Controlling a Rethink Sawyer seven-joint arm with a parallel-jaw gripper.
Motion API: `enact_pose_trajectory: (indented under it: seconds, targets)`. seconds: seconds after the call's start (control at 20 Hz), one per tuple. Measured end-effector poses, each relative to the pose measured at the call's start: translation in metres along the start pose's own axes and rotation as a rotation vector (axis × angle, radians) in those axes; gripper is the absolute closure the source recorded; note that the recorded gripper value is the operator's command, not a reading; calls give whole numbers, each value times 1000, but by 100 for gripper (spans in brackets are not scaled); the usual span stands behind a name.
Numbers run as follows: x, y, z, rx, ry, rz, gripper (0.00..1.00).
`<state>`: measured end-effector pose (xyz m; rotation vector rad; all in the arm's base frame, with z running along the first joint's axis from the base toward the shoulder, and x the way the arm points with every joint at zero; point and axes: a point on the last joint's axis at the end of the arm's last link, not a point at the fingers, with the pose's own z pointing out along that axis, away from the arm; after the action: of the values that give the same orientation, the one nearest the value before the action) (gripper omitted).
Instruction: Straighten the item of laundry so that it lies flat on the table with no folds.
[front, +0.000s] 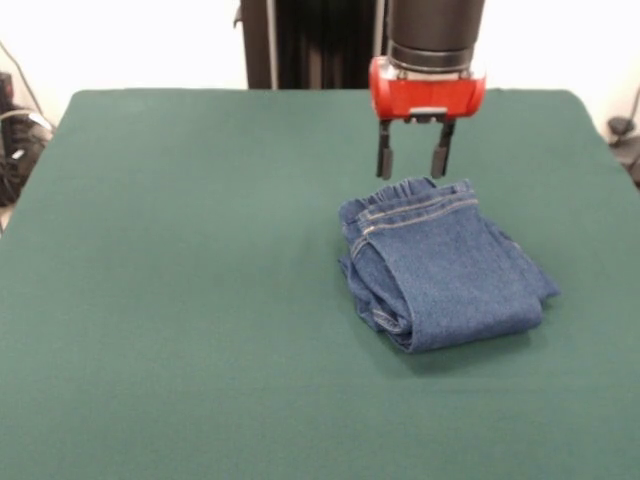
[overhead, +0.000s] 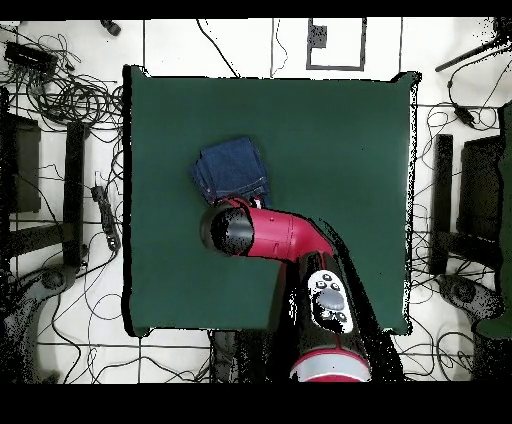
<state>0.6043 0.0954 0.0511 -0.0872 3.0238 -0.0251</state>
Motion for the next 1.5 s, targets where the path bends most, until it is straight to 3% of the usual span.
enact_pose_trajectory:
  seconds: [1.15,1.5]
  targets:
    - [11,1,30,-45,43,-8,0]
    - [18,1,49,-69,50,-12,0]
